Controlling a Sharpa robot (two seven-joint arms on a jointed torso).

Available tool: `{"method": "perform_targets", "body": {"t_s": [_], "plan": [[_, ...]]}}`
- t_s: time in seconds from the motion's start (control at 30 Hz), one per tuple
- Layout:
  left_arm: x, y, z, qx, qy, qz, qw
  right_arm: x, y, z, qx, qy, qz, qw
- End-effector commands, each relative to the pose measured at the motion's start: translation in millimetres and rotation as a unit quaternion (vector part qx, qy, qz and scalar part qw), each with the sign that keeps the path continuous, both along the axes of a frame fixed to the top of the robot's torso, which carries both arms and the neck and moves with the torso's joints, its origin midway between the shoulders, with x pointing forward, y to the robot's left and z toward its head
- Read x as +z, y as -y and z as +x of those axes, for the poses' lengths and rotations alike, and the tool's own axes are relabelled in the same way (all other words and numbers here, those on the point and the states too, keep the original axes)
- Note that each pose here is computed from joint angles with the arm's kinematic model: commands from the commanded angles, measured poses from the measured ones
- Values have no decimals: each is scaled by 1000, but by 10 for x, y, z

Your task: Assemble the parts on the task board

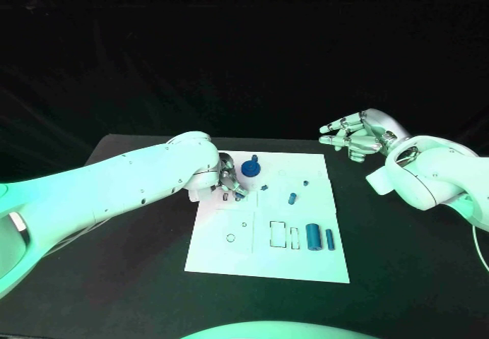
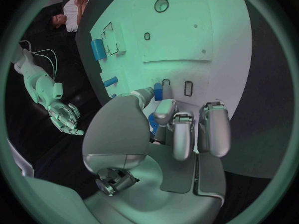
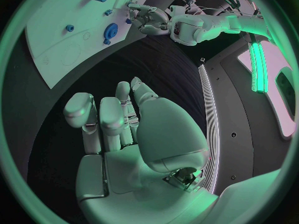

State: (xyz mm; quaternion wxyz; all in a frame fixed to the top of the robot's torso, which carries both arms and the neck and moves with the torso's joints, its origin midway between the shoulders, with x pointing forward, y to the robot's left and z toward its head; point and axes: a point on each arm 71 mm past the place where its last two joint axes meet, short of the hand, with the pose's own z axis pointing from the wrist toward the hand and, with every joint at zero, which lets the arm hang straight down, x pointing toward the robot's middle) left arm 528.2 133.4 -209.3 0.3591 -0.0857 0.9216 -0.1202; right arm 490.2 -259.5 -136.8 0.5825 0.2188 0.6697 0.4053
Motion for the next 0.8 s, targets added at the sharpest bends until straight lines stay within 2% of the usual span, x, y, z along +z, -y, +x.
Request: {"method": "perform_targets", "body": {"t_s": [0.03,0.27,0.8], "plan": [[27,-1,4,0,27,-1,1000,-4,-19,-1,7,1,1,1000],[16,-31,-14,-3,36,11,999,-9,-27,1,9,0,2,1000],[-36,-49,-47,-27,21,53,998,-17,-31,4,10,-2,2,1000]]}}
